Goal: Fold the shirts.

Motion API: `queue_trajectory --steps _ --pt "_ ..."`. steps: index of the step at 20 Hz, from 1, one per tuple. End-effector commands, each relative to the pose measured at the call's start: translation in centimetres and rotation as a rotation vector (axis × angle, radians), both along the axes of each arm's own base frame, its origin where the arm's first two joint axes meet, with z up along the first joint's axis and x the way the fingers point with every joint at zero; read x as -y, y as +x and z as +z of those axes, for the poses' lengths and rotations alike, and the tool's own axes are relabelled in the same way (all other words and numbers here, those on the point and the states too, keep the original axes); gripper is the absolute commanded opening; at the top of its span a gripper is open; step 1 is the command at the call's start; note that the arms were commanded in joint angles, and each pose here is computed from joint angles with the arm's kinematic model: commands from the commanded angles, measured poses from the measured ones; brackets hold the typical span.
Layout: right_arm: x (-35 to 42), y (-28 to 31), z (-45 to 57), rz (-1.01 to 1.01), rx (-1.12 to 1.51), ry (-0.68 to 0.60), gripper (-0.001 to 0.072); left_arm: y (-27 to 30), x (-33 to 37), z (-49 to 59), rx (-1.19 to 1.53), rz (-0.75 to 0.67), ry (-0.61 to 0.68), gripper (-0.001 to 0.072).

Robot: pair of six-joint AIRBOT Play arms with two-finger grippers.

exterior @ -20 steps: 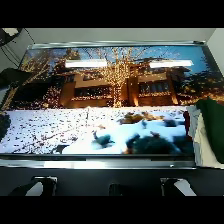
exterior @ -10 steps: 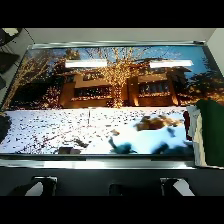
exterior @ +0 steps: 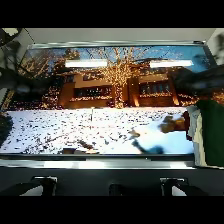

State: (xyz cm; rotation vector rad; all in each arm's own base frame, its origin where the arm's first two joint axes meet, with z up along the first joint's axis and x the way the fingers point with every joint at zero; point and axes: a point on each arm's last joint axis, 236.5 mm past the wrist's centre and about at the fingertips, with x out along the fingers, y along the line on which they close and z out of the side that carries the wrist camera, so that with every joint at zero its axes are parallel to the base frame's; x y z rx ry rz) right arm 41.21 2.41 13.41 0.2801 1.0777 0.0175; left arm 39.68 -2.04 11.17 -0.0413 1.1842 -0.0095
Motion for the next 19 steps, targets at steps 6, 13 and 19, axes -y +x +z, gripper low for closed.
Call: queue_trajectory --steps 6,13,19 --pt "-6.1 -4.9 -11.0 0.065 -0.324 -0.032 0.0610 -9.9 -0.4 -8.8 -0.264 0.006 0.102 0.0577" --pt "-6.2 -4.8 -11.0 0.064 -0.320 -0.029 0.0610 -9.9 -0.4 -8.9 -0.267 0.006 0.102 0.0577" --pt "-6.2 -4.8 -11.0 0.064 -0.320 -0.029 0.0610 -9.9 -0.4 -8.9 -0.267 0.006 0.103 0.0577"
